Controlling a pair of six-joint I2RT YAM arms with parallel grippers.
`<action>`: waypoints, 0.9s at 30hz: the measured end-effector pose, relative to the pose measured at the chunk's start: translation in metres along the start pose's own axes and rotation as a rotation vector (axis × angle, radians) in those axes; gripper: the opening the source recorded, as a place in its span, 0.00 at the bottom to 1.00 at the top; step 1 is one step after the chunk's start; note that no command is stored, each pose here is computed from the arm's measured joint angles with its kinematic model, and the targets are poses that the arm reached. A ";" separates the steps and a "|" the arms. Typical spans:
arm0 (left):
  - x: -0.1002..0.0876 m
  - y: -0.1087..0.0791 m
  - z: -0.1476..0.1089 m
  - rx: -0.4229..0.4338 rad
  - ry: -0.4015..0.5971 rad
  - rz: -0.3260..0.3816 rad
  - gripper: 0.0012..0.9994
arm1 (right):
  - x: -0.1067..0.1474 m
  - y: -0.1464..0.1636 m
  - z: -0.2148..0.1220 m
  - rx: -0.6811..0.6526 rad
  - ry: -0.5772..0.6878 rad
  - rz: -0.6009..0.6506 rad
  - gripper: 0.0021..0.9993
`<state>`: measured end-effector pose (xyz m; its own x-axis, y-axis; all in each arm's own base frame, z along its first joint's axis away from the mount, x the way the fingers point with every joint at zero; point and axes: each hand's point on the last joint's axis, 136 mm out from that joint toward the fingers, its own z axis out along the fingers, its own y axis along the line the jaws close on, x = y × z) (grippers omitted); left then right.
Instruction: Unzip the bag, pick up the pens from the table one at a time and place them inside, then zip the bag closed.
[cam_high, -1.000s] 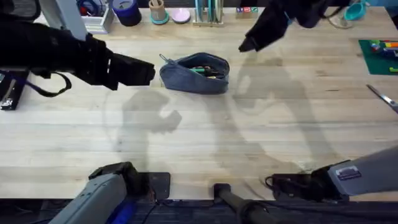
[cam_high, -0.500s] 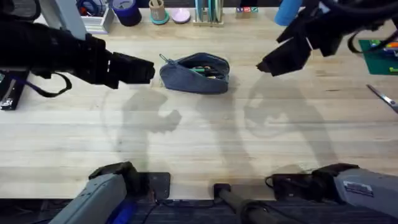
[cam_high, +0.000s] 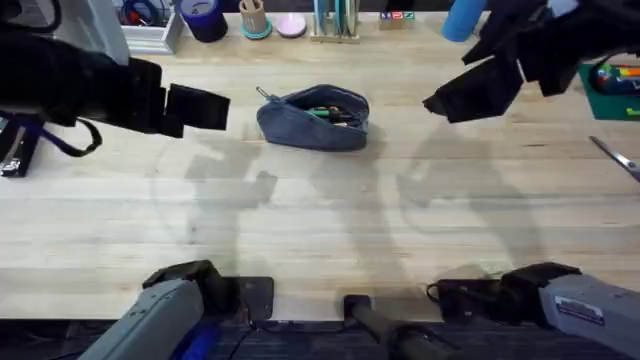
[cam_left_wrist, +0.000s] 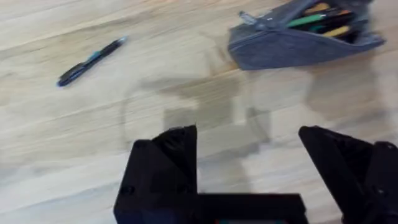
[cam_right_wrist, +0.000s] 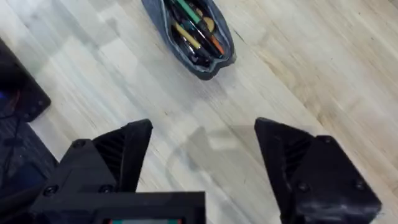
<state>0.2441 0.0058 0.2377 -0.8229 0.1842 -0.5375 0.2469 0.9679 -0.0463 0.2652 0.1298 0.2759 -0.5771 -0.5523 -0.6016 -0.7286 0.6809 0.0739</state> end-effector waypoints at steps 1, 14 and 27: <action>0.000 0.003 0.000 -0.016 0.004 0.000 1.00 | 0.000 0.000 0.000 0.000 0.000 0.000 1.00; -0.001 0.051 -0.009 -0.220 -0.023 -0.183 0.99 | 0.000 0.000 0.000 0.002 0.001 0.004 1.00; -0.030 0.087 -0.030 -0.376 -0.060 -0.325 0.99 | 0.000 0.000 0.000 0.002 0.001 0.004 1.00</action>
<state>0.2743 0.0899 0.2751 -0.7929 -0.1363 -0.5939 -0.2279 0.9703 0.0816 0.2654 0.1294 0.2758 -0.5803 -0.5502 -0.6004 -0.7256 0.6841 0.0744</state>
